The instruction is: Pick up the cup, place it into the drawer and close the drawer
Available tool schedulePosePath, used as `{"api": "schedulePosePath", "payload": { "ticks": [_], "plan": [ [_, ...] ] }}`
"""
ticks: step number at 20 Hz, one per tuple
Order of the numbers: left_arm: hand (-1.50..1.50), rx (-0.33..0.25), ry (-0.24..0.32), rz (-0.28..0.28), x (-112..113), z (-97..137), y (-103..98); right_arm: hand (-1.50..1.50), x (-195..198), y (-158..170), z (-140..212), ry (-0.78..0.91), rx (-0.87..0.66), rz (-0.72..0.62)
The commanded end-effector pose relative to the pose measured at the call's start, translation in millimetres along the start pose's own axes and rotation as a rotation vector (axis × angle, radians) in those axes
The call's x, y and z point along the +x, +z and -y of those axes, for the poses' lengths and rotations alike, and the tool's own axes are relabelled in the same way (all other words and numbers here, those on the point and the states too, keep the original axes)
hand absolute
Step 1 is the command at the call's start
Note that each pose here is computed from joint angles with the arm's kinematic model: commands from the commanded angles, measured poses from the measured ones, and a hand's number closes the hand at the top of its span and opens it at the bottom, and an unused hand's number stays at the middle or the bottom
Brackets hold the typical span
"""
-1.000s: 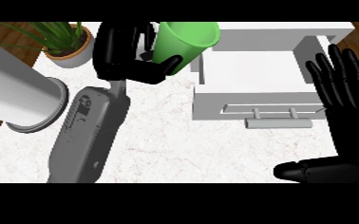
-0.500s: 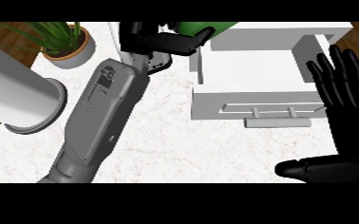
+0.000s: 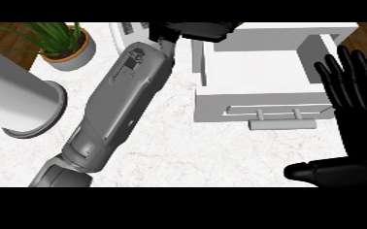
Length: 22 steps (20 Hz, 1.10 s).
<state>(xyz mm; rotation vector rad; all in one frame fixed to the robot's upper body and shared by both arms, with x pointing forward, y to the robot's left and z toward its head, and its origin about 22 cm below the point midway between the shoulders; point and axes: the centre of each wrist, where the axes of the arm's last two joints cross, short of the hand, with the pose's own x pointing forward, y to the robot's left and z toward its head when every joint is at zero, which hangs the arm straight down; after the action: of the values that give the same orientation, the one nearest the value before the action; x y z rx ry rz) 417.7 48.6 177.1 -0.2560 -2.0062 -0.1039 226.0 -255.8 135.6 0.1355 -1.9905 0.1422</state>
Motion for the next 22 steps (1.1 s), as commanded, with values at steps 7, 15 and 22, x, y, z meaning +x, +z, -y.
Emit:
{"api": "schedulePosePath", "payload": {
  "ticks": [7, 15, 22],
  "plan": [
    [1.5, 0.001, -0.048, -0.087, -18.6, 27.9, -4.8, -1.5, -6.8, 0.6, -5.0, 0.001, 0.011, 0.001],
    [1.5, -0.026, -0.166, -0.114, -47.4, 17.9, -0.7, -1.5, 1.4, 0.5, -5.2, -0.012, 0.045, 0.017],
    [1.5, -0.033, -0.273, -0.137, -43.9, 31.2, -2.0, -1.5, 1.4, -18.9, -13.6, -0.027, 0.087, 0.022]
  ]
}}
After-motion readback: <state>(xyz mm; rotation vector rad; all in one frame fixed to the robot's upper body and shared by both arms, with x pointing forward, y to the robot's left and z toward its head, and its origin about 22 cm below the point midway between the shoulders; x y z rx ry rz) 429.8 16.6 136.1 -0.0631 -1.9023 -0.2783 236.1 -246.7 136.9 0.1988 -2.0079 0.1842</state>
